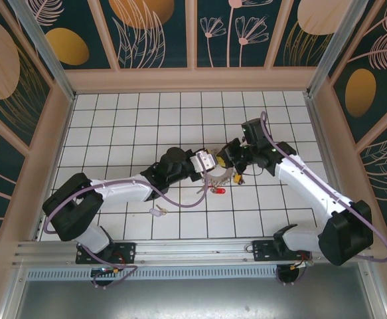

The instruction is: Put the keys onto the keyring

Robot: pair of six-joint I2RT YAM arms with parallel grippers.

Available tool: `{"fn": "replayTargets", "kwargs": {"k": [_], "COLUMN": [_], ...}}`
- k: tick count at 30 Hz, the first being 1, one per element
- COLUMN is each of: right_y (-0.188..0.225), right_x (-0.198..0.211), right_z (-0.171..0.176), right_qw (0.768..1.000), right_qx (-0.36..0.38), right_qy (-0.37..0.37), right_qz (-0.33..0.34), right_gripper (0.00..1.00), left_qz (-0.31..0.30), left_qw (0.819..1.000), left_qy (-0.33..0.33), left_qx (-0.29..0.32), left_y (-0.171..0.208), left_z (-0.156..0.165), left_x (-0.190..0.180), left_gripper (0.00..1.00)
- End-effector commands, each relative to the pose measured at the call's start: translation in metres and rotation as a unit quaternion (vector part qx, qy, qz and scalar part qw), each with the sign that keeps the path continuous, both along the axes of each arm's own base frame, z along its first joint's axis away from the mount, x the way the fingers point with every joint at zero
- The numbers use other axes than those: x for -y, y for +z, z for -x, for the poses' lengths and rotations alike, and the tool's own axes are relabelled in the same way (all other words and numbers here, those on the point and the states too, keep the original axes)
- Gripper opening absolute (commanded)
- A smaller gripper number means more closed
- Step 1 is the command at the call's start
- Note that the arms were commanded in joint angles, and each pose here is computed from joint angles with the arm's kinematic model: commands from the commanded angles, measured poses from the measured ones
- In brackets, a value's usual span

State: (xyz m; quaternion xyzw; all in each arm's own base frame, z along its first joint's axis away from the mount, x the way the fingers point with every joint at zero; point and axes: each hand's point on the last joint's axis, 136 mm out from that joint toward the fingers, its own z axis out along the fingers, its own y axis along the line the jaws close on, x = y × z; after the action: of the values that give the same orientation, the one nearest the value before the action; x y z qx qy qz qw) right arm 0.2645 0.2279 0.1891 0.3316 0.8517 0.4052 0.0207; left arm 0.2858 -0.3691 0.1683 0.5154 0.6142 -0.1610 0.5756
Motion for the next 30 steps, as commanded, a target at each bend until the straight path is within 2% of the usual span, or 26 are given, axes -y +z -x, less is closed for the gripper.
{"fn": "replayTargets", "kwargs": {"k": [1,4,8,12,18,22,25,30], "right_y": [-0.013,-0.023,-0.042,-0.062,-0.096,-0.115,-0.115,-0.134], "right_x": [0.034,0.053,0.065,0.07,0.067,0.058,0.045,0.035], "right_z": [-0.014,-0.037,-0.073,-0.107,-0.147,-0.163,-0.176,-0.18], "right_qw": [0.996,0.986,0.962,0.946,0.939,0.951,0.947,0.949], "right_qx": [0.042,0.092,0.147,0.158,0.155,0.142,0.163,0.151], "right_qy": [-0.008,0.007,0.054,0.067,0.096,0.106,0.126,0.153], "right_qz": [0.08,0.137,0.224,0.274,0.291,0.252,0.246,0.231], "right_gripper": [0.0,0.0,0.07,0.11,0.19,0.23,0.27,0.3], "left_qz": [0.033,0.06,0.116,0.136,0.16,0.155,0.152,0.149], "left_qw": [0.999,0.995,0.982,0.974,0.96,0.958,0.957,0.956], "left_qy": [0.038,0.062,0.118,0.152,0.195,0.202,0.206,0.208], "left_qx": [-0.012,-0.052,-0.088,-0.096,-0.118,-0.128,-0.134,-0.144], "left_y": [0.004,0.009,0.022,0.035,0.035,0.027,0.022,0.014], "left_z": [-0.002,-0.007,-0.019,-0.02,-0.02,-0.016,-0.014,-0.012], "left_x": [-0.018,-0.036,-0.071,-0.096,-0.125,-0.131,-0.133,-0.134], "left_gripper": [0.37,0.37,0.4,0.42,0.44,0.45,0.46,0.46]}}
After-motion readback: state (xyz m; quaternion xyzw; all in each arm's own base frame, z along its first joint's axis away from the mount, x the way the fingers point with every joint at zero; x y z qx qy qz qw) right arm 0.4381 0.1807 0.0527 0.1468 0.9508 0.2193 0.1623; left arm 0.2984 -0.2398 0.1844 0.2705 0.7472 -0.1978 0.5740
